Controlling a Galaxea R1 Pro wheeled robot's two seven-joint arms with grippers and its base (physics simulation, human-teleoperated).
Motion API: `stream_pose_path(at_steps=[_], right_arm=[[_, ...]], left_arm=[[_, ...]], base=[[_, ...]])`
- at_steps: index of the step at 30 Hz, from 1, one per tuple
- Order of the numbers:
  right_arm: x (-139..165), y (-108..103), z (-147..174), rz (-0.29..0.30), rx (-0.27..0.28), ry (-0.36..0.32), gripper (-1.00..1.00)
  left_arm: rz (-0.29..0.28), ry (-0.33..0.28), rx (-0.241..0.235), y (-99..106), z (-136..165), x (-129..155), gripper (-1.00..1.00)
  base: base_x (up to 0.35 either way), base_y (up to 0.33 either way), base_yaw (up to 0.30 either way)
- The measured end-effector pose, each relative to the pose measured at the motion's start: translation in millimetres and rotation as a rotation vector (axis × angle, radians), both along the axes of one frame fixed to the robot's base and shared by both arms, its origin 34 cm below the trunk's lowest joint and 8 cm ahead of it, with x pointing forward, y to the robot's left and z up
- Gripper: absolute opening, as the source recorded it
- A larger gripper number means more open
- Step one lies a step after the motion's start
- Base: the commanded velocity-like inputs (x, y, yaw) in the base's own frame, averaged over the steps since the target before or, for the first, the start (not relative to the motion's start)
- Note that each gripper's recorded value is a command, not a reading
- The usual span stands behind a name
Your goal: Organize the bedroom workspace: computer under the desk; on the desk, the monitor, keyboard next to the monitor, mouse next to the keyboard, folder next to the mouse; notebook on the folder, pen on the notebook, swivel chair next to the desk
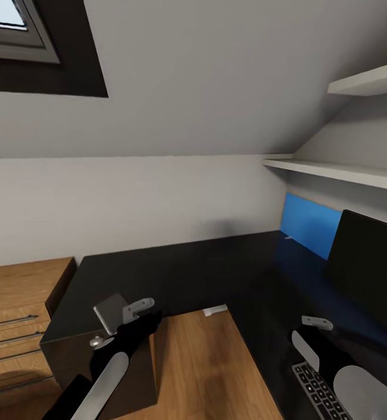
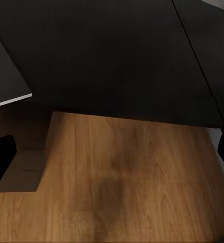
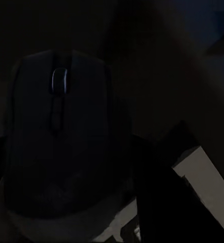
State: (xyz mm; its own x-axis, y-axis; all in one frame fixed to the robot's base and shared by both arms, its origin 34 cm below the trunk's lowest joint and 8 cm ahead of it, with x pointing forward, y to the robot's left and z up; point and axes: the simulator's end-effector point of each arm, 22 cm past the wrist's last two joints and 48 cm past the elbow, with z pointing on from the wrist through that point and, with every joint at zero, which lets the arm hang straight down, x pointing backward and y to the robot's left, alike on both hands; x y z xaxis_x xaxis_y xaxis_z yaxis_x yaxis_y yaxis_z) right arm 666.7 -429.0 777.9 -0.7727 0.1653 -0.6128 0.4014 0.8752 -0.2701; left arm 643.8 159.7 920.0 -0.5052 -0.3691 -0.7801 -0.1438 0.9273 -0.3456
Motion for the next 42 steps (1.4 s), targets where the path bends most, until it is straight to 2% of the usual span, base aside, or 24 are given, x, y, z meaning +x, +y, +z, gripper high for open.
stream_pose_path(at_steps=[8, 32, 42], right_arm=[[0.2, 0.0, -0.3, 0.0, 0.0, 0.0, -1.0], [2.1, 0.2, -35.3, 0.0, -0.001, -0.002, -1.0], [2.3, 0.5, -35.2, 0.002, -0.003, -0.002, -1.0]], left_arm=[[-0.003, 0.015, -0.003, -2.1, -7.0, -5.2, 1.0], [-0.003, 0.014, -0.006, -3.6, -42.1, -3.9, 1.0], [-0.004, 0.018, -0.002, -1.9, -43.8, -4.3, 1.0]], base=[[0.032, 0.0, 0.0], [0.0, 0.0, 0.0], [-0.004, 0.0, 0.0]])
